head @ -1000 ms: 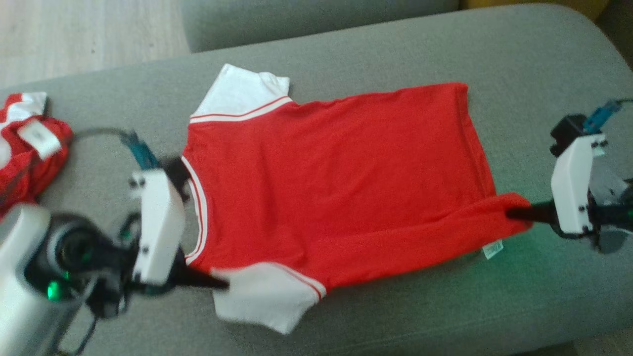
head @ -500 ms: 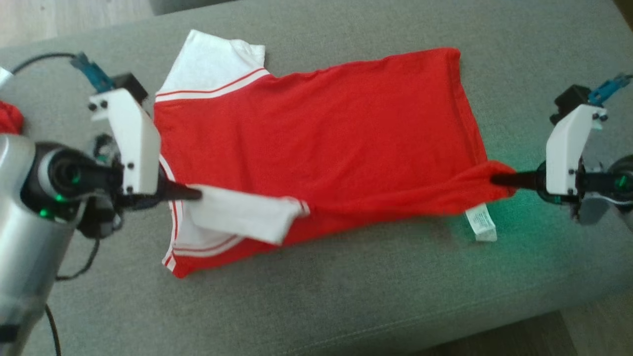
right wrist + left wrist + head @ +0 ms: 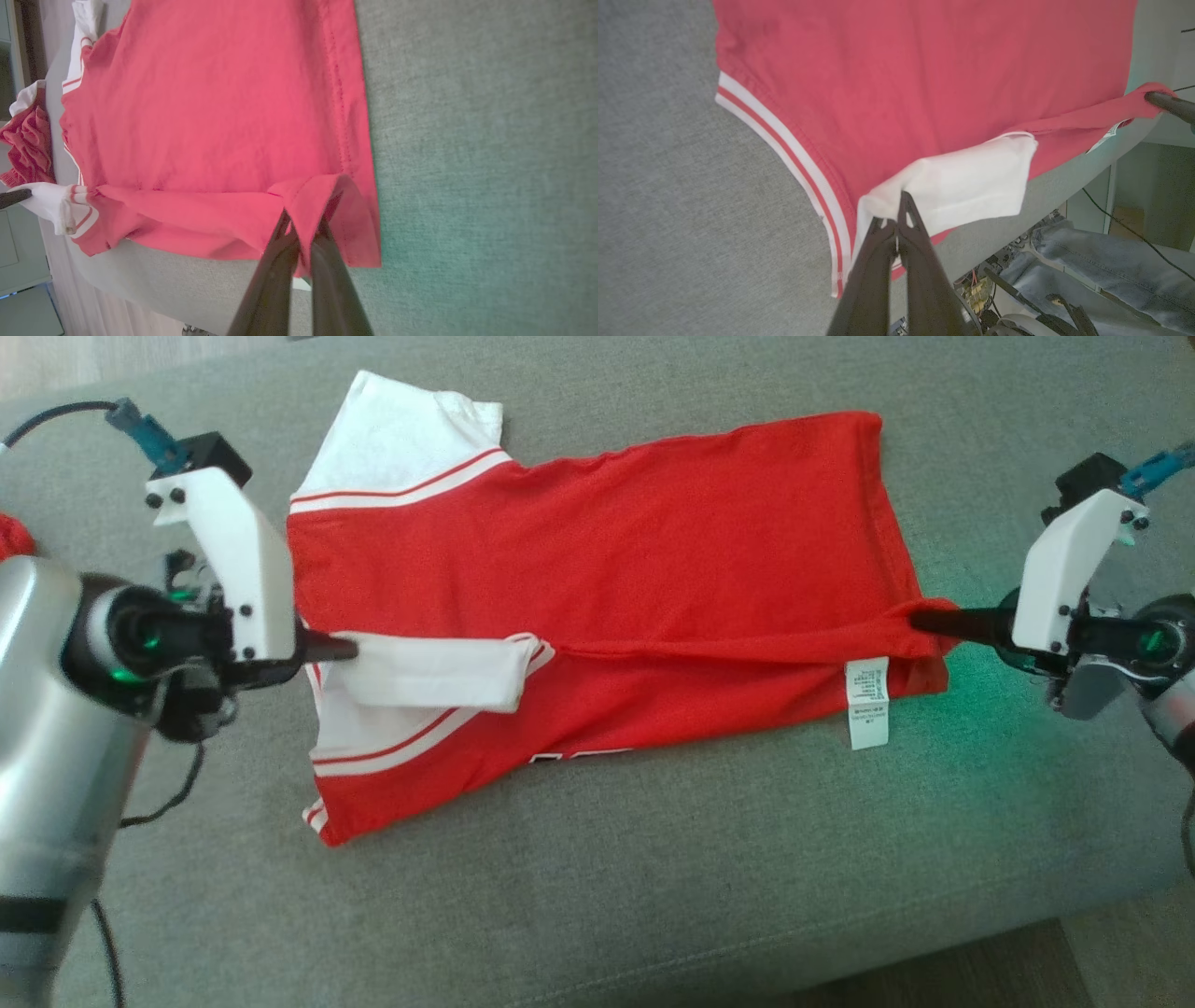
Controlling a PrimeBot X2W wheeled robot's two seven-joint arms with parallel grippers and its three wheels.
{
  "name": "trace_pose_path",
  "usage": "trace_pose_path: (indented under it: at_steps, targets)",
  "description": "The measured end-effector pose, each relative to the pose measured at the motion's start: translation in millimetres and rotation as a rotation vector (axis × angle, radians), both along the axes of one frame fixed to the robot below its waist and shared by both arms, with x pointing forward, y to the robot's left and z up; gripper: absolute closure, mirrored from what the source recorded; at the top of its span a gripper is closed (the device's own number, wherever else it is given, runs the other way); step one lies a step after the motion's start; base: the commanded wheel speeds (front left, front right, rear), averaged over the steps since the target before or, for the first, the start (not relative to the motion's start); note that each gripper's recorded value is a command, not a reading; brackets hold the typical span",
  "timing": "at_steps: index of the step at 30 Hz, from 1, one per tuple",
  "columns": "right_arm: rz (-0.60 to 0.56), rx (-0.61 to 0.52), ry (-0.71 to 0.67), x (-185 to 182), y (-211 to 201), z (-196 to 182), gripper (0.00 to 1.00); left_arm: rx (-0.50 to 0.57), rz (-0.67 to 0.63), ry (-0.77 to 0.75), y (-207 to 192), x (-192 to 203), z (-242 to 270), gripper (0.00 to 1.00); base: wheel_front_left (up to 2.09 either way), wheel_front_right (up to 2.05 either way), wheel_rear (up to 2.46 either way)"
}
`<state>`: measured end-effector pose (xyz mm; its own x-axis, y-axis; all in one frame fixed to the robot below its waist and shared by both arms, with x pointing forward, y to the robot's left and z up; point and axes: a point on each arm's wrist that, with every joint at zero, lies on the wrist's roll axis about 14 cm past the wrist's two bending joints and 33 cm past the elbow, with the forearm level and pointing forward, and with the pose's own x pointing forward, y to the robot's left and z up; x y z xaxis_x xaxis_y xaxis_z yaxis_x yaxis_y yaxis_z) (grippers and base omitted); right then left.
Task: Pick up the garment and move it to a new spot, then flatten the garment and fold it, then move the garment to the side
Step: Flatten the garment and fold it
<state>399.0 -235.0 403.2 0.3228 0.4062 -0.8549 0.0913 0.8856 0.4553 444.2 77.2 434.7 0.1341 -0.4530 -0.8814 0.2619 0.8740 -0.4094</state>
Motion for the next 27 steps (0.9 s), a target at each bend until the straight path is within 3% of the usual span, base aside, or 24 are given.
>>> trace_pose_path:
  at_steps: [1, 9, 13, 19, 23, 27]
  targets:
    - [-0.005, 0.005, -0.012, 2, 2, 1, 0.00, -0.009, 0.003, -0.012, -3, 2, 1, 0.00, 0.00, 0.00, 0.00]
    - [-0.068, 0.050, -0.217, 27, 10, 37, 0.00, -0.036, 0.046, -0.212, -4, 20, 16, 0.00, 0.00, 0.00, 0.00]
    - [-0.098, 0.057, -0.464, 46, 16, 76, 0.00, -0.034, 0.060, -0.459, -1, 38, 47, 0.00, 0.00, 0.00, 0.00]
    - [-0.229, -0.038, -0.868, 51, -10, 115, 0.00, -0.055, 0.067, -0.874, -5, 39, 96, 0.00, 0.00, 0.00, 0.00]
    - [-0.272, -0.085, -1.015, 38, -16, 116, 0.00, -0.051, 0.130, -1.065, 2, 17, 101, 0.00, 0.00, 0.00, 0.00]
    - [-0.300, -0.158, -1.034, 21, -28, 93, 0.00, -0.033, 0.224, -1.211, 16, -5, 100, 0.00, 0.00, 0.00, 0.00]
